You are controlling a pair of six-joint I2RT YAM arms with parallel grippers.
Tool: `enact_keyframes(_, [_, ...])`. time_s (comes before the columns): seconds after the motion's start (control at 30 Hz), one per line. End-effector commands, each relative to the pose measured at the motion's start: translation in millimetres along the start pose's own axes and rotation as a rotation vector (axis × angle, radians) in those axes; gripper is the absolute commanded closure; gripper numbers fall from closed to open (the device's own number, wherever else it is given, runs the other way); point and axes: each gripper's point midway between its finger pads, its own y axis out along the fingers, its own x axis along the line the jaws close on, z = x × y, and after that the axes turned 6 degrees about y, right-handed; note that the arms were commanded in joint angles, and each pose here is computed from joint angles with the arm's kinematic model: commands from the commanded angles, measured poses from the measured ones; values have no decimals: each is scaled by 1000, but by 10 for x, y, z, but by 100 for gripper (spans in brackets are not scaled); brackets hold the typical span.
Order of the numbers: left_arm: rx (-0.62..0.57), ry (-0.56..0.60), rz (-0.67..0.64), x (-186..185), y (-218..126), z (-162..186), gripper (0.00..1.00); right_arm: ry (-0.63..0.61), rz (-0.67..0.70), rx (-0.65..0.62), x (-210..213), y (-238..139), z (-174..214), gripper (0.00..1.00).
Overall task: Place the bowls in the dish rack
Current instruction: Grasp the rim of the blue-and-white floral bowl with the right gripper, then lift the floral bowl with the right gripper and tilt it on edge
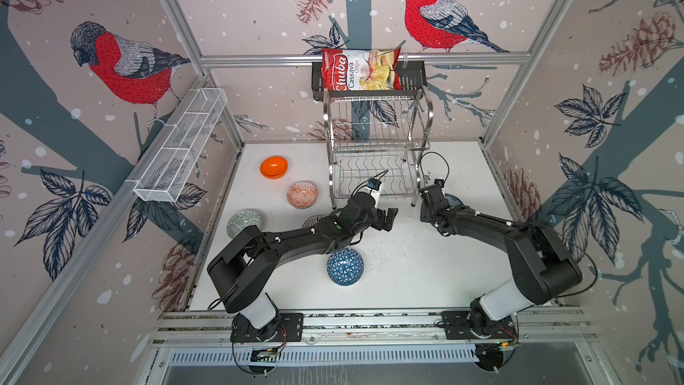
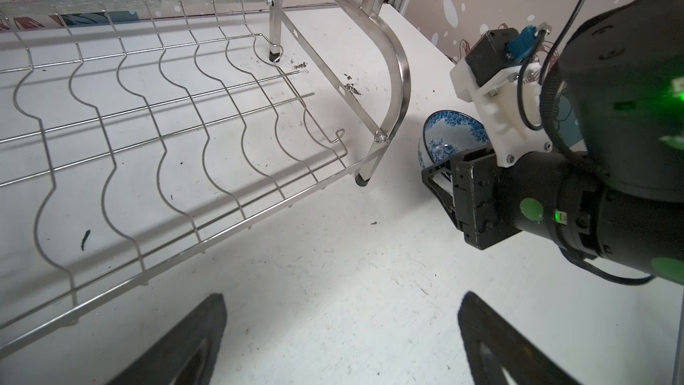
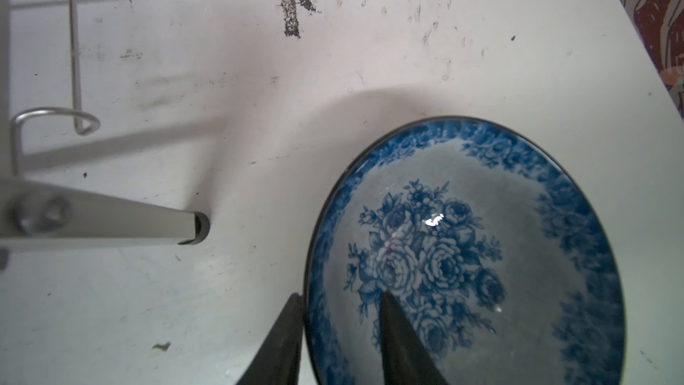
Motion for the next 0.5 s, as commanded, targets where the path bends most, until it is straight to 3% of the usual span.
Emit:
enact_keyframes(0.0, [-23,11,9,-19,10,-57,2,5,3,-16,4,23,-52,67])
enact_keyframes(0.47, [-24,12,2,-3,12,-58,2,72,-3,16,-136,151,-126,73])
